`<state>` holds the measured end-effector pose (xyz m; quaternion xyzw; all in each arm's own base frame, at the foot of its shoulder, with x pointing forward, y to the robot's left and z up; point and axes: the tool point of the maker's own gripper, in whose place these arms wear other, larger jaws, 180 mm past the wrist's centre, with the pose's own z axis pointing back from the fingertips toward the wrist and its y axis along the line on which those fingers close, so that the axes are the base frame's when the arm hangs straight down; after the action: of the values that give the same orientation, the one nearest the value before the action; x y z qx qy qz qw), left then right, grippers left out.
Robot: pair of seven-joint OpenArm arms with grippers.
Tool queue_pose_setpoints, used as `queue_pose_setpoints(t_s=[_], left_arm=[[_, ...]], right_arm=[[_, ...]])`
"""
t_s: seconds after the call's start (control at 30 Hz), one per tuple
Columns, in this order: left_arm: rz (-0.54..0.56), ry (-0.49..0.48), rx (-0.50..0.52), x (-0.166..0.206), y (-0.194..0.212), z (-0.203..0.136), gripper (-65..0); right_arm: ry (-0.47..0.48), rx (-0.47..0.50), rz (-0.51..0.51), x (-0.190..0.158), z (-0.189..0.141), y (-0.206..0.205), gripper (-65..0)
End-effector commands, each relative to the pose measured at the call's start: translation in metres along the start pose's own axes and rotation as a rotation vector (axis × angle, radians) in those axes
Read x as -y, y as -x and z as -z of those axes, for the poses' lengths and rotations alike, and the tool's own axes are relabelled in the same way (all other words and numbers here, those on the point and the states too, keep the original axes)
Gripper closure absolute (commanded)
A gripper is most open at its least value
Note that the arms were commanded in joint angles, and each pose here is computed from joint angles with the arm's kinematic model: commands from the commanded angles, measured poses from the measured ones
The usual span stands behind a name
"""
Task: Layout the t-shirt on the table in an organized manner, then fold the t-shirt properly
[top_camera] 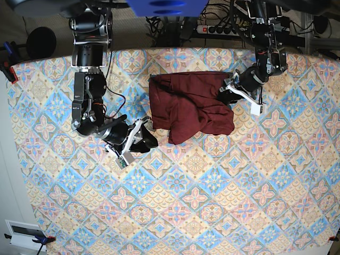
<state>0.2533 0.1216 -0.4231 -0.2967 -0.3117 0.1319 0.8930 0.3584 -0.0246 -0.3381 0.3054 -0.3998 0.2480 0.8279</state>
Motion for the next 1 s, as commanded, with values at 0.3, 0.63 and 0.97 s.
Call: queue_pose_setpoints(t_s=[0.3,0.63,0.97], left_arm=[[0.003,-0.006,-0.038,0.000,0.009,-0.001,-20.9],[0.002,-0.011,-0.039,-0.002,0.009,-0.002,-20.9],[0.003,-0.009,-0.036,-0.001,0.008,-0.001,-20.9]], right_arm=[[-0.038,0.003,-0.052,-0.007,0.003,-0.026,-23.0],[-0.092,-0.020,0.026,-0.021,0.023,-0.011,-23.0],[-0.136,-0.039,0.038,-0.033,0.039,-0.010,-23.0]])
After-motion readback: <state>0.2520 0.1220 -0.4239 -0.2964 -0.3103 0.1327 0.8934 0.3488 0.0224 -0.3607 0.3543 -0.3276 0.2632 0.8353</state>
